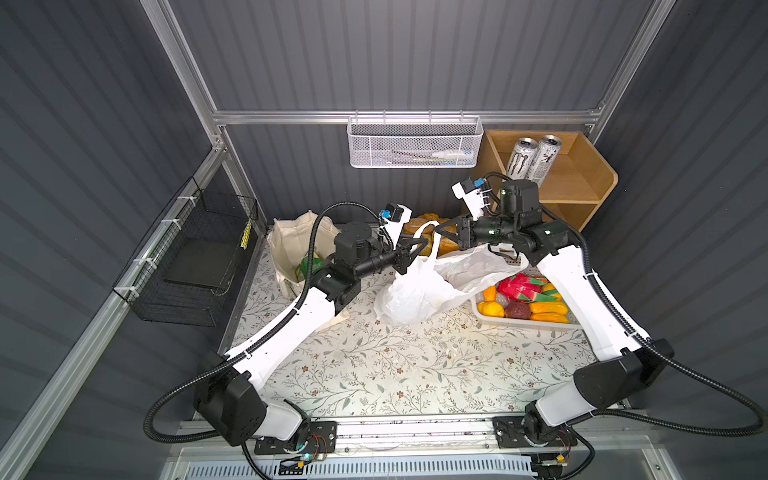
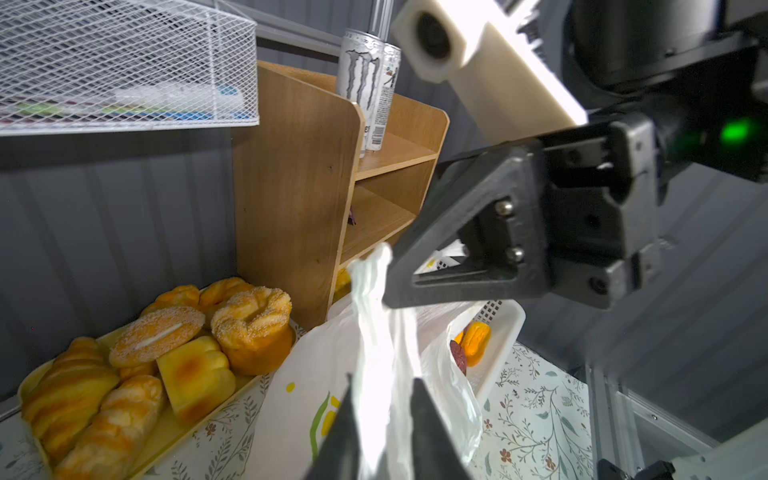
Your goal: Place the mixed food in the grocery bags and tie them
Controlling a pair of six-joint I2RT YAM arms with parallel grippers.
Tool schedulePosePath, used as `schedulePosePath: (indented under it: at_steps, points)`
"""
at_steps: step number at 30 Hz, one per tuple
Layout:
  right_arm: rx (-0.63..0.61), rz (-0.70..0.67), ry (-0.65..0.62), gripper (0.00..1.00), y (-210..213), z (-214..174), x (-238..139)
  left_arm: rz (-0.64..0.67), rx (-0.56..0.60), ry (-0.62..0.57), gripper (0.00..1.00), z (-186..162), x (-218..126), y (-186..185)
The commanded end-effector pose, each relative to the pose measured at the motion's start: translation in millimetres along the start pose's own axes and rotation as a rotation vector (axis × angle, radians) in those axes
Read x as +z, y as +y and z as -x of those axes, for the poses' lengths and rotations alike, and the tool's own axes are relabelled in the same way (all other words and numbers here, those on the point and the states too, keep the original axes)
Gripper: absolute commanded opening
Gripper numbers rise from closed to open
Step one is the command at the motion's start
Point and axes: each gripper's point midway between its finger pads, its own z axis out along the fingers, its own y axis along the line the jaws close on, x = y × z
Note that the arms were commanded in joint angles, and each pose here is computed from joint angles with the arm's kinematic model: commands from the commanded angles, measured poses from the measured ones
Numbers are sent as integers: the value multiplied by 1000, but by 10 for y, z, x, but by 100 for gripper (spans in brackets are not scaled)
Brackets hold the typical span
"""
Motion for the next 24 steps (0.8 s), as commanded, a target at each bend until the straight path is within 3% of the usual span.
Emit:
schedulePosePath:
  at_steps: [1, 3, 6, 10, 17, 24]
  points:
    - [-23, -4, -83, 0, 235, 205, -276, 149, 7, -60, 61, 265, -302, 329]
    - [-1, -17, -105, 0, 317, 264, -396, 184, 33, -95, 73, 410, -487, 365]
    - [14, -21, -135, 0, 467, 306, -497, 183, 75, -101, 80, 526, -629, 274]
    - [0, -37, -147, 0, 640, 341, -470, 118, 69, -105, 83, 561, -618, 153]
    - [12, -70, -112, 0, 638, 319, -222, -104, 57, -80, 86, 522, -397, -165]
    - [17, -103, -92, 0, 575, 258, -97, -73, 97, -65, 88, 385, -436, -327]
